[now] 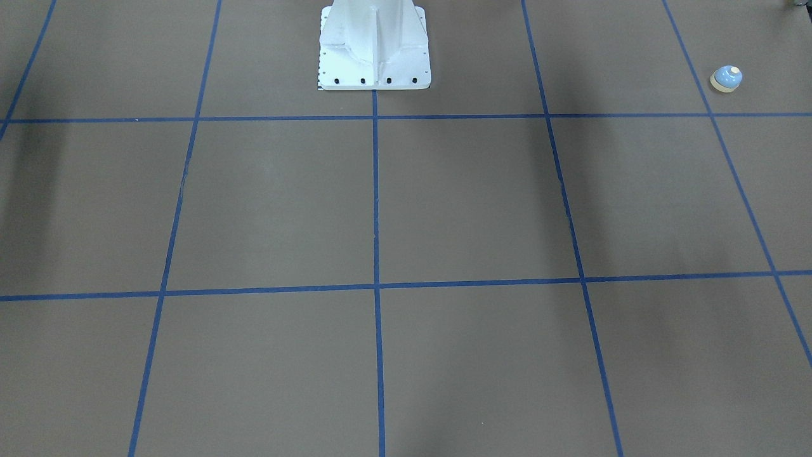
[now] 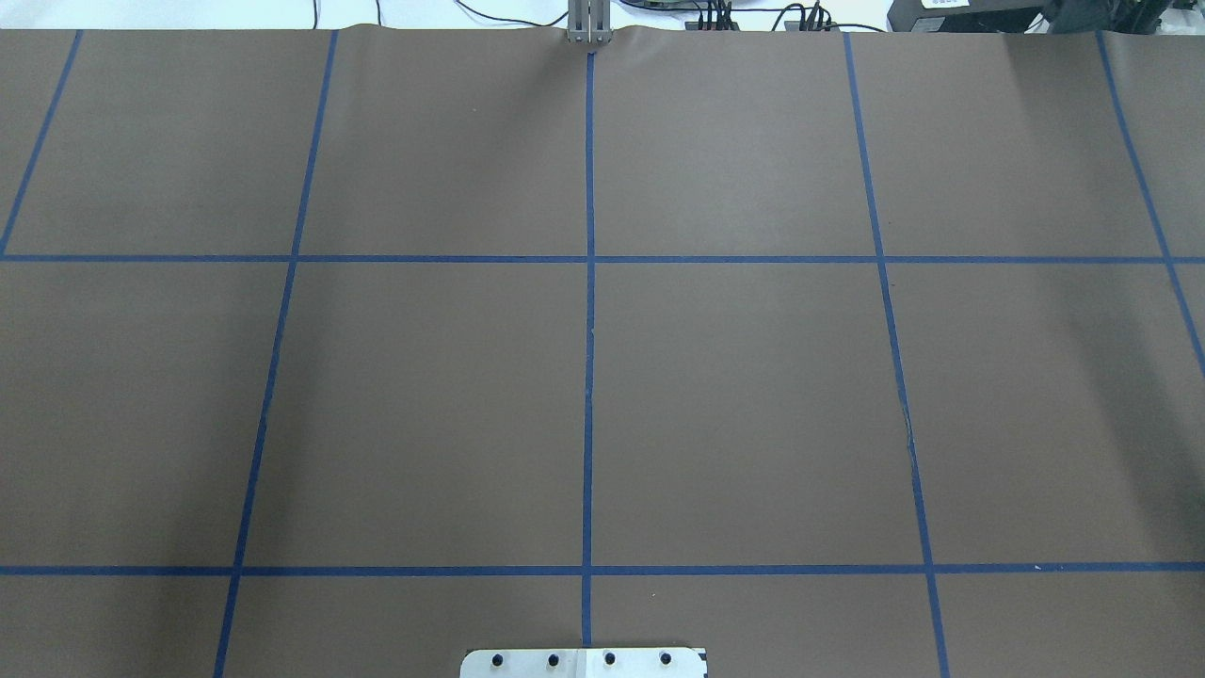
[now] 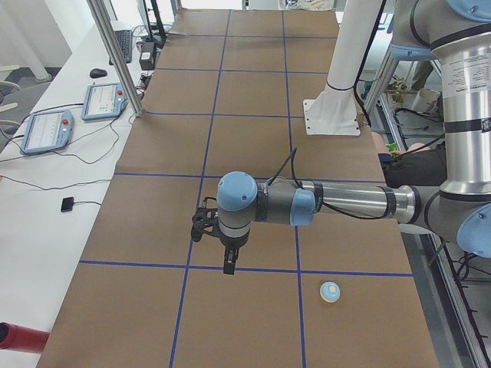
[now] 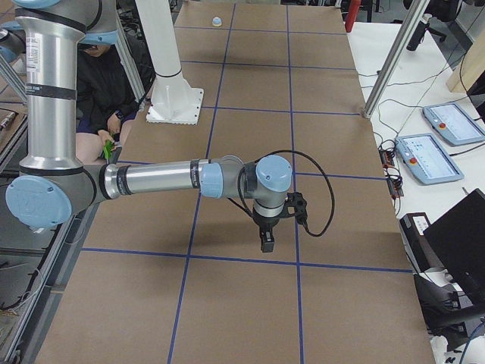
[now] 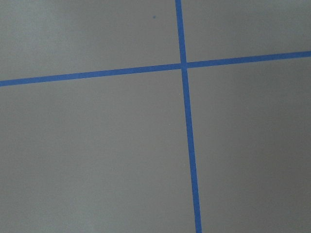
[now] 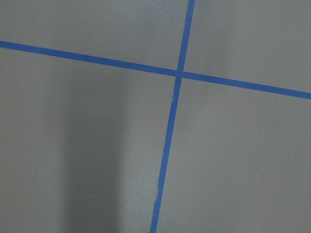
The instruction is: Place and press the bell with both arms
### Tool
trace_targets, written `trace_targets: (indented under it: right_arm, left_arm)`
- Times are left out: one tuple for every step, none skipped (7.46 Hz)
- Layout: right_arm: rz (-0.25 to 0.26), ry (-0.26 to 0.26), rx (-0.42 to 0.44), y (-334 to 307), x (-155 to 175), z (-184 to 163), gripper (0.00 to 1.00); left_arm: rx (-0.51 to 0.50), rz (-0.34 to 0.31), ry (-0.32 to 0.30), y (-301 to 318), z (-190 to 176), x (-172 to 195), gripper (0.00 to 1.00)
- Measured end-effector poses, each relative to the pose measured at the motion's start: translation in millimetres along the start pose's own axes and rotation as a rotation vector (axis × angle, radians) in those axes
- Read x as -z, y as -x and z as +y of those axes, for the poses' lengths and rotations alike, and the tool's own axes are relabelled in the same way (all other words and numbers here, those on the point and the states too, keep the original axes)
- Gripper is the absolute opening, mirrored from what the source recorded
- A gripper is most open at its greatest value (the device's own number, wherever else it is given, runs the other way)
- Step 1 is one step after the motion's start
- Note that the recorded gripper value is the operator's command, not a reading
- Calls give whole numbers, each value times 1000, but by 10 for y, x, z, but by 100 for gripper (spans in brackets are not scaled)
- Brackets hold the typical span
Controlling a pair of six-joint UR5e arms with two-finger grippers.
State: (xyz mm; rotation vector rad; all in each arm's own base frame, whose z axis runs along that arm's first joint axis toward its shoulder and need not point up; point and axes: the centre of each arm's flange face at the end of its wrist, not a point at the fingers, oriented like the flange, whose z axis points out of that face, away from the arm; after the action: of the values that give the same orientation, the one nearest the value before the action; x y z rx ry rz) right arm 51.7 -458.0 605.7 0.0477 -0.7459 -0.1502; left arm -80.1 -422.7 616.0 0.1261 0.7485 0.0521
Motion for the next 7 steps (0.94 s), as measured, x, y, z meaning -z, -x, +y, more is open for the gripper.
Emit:
trace_targets:
  right_arm:
    - [-1, -1, 0, 3, 3, -3, 100]
    - [-1, -1, 1, 5, 5, -7, 100]
    - [-2, -2, 1, 6, 6, -8, 100]
    - [-3, -2, 1, 7, 7, -9, 100]
    - [-3, -2, 2, 9, 8, -10, 100]
    - [-3, -3, 3, 14, 11, -11, 100]
    - [-3, -4, 4, 19, 15, -12, 100]
  left_arm:
    - [-7, 0, -8, -26, -67, 28, 100]
    - [-10, 0, -11, -35, -97, 37, 100]
    - [-10, 1, -9, -27, -103, 27, 100]
    - [-21, 1, -14, -26, -109, 11, 100]
    - [-50, 3, -12, -88, -136, -66, 100]
    - [-92, 10, 18, -228, -170, -247, 100]
    - [-120, 16, 51, -348, -171, -411, 100]
